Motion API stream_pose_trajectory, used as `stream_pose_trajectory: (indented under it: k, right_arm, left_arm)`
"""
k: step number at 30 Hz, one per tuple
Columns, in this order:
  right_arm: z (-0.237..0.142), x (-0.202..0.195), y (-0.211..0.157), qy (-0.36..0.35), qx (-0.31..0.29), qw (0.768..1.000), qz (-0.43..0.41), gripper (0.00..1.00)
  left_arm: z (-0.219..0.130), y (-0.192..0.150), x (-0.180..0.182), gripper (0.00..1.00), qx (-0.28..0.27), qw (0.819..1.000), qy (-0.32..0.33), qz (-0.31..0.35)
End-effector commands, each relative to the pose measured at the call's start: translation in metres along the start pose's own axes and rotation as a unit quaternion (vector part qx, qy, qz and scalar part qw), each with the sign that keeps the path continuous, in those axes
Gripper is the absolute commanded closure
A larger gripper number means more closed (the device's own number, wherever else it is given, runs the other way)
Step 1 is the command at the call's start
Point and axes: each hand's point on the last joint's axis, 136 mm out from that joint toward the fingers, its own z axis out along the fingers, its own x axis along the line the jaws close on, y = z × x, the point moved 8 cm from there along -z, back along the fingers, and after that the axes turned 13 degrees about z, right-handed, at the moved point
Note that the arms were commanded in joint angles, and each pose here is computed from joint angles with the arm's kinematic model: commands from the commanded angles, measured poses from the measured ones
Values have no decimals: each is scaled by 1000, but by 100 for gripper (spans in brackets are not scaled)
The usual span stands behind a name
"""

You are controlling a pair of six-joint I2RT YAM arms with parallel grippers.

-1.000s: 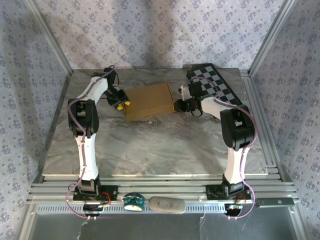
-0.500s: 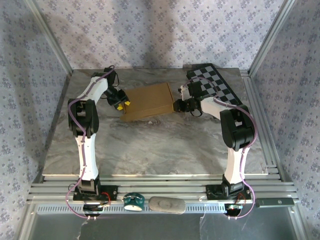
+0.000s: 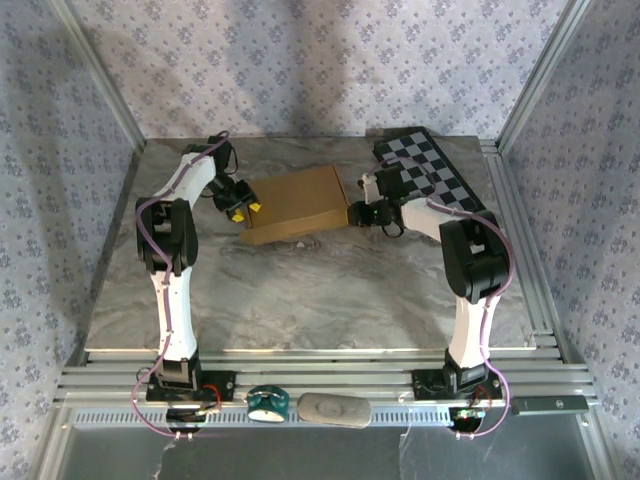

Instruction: Fold the paper box

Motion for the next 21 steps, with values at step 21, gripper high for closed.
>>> stream_pose_trajectory:
  k: [21]
  right_arm:
    - [7, 13, 73, 12, 89, 986, 143, 46]
  left_arm:
    - [-26, 5, -2, 58, -69, 997, -28, 35]
